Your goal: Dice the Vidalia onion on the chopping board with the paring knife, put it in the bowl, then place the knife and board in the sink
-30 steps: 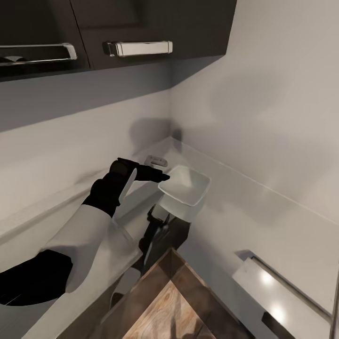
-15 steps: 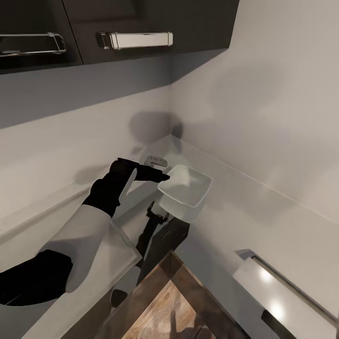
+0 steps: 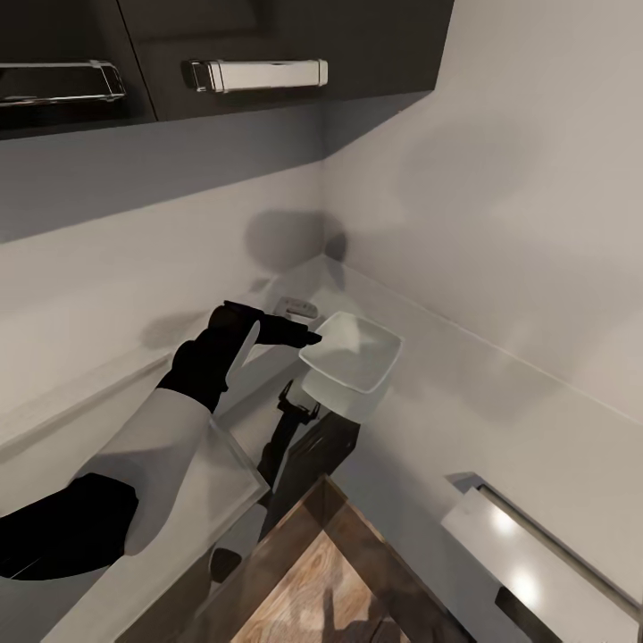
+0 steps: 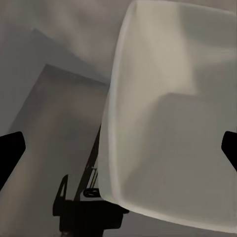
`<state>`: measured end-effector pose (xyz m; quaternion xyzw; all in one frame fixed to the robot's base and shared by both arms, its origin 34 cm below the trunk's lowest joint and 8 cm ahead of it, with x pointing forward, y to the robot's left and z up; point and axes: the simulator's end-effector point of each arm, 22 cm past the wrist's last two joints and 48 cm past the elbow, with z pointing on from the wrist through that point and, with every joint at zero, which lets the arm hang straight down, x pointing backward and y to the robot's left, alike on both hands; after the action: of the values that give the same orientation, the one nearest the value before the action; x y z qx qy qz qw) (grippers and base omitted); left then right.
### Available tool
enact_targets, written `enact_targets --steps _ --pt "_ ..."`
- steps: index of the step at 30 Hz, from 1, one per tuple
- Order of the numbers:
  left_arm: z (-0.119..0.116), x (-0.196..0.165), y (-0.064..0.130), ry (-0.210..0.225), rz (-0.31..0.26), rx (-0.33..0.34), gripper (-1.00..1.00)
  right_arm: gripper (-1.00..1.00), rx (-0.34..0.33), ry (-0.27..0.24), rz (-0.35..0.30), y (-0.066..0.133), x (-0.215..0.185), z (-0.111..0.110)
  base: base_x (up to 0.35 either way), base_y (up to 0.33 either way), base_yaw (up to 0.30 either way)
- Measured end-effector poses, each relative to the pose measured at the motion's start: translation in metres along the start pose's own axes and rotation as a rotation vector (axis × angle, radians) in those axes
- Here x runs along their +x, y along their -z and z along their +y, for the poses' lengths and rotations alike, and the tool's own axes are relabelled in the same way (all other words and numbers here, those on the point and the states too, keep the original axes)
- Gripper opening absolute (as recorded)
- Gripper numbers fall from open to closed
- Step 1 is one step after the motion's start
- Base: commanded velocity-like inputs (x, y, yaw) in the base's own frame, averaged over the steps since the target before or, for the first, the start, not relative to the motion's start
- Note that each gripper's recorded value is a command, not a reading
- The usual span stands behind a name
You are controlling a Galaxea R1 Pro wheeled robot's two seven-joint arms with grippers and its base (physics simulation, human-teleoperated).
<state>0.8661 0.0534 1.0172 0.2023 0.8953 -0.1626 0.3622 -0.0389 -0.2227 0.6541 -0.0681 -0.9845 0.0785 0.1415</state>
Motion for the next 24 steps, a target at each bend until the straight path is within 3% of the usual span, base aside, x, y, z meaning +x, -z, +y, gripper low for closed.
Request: enact_targets --steps 24 --pt "0.0004 0.0017 -0.0018 0.001 0.003 0.001 1.0 1.0 -0.035 0.001 0.005 -0.0001 0.0013 0.0059 0.0 0.0 0.0"
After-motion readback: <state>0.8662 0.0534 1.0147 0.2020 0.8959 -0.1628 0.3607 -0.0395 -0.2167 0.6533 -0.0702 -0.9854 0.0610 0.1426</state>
